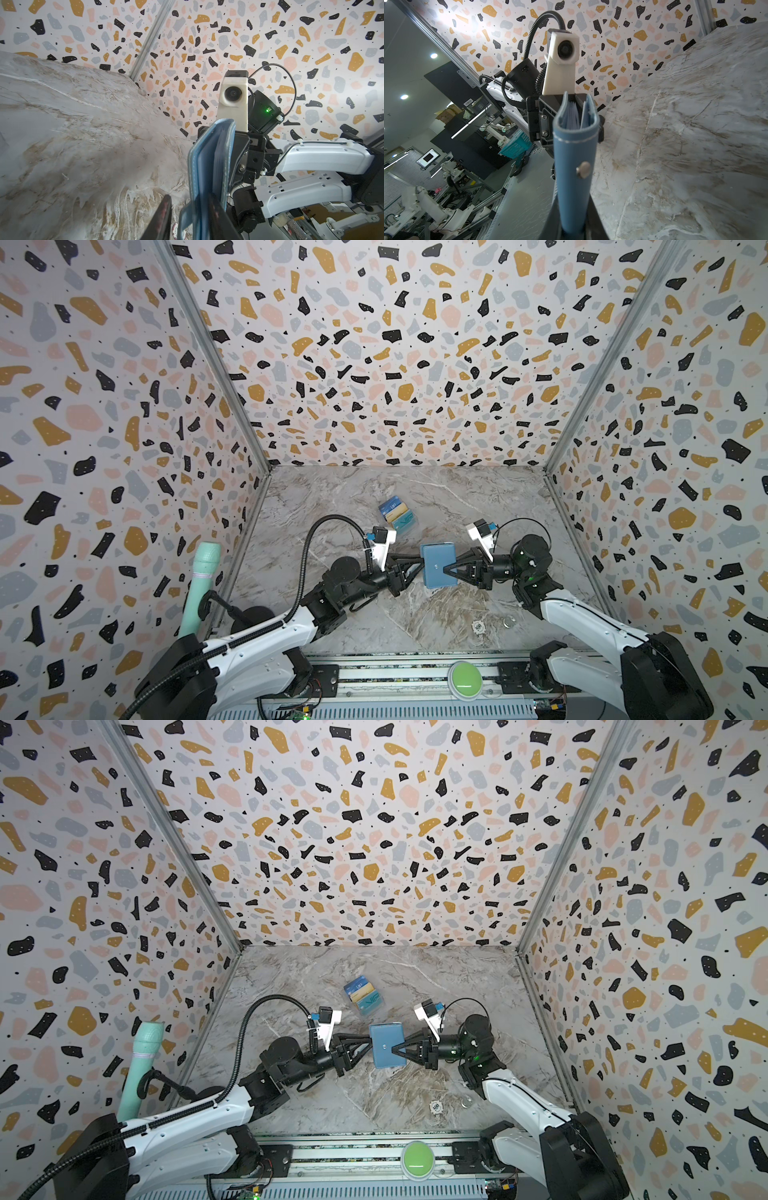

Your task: Take the credit cards out of the card holder

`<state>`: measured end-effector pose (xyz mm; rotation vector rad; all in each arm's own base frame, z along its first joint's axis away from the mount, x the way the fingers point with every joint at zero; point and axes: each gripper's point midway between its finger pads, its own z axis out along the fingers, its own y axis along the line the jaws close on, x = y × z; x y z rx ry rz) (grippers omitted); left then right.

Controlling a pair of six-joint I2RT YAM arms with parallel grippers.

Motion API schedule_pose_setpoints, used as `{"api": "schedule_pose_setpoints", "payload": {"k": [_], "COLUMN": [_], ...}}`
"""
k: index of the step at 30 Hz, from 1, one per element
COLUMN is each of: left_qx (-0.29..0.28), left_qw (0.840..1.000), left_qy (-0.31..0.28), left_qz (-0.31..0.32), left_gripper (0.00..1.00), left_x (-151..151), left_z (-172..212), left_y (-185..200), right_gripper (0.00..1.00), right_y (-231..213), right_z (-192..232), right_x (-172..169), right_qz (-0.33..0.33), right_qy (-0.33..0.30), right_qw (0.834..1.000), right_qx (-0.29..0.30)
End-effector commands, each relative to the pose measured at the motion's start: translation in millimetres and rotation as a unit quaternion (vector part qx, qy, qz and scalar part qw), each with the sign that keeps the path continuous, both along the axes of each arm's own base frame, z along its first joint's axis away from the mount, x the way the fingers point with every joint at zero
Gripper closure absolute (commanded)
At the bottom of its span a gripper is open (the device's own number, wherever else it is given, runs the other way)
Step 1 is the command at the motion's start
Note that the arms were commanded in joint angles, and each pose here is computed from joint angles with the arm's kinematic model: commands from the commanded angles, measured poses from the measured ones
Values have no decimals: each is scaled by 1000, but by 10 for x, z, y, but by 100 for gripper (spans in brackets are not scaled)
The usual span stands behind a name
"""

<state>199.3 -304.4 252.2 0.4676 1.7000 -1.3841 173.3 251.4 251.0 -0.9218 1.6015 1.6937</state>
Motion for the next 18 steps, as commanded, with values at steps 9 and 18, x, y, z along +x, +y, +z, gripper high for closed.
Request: {"api": "schedule_pose_setpoints", "payload": {"k": [9,18], "left_qx": [-22,-15], "left_qw": [999,1000], "left_qy": [-20,-7], "left_qz": [-37,-15], "left_gripper": [85,100], "left_x": [-99,-29], "left_z": [86,42], "left_y": [-51,-5], "right_gripper": [100,61], "right_y": [16,55], "right_z": [71,-114], "right_x": [-43,227], "right_qz": [14,-44], "right_qy": [-17,9], "right_qw": [1000,998], "right_qx": [10,-33]}}
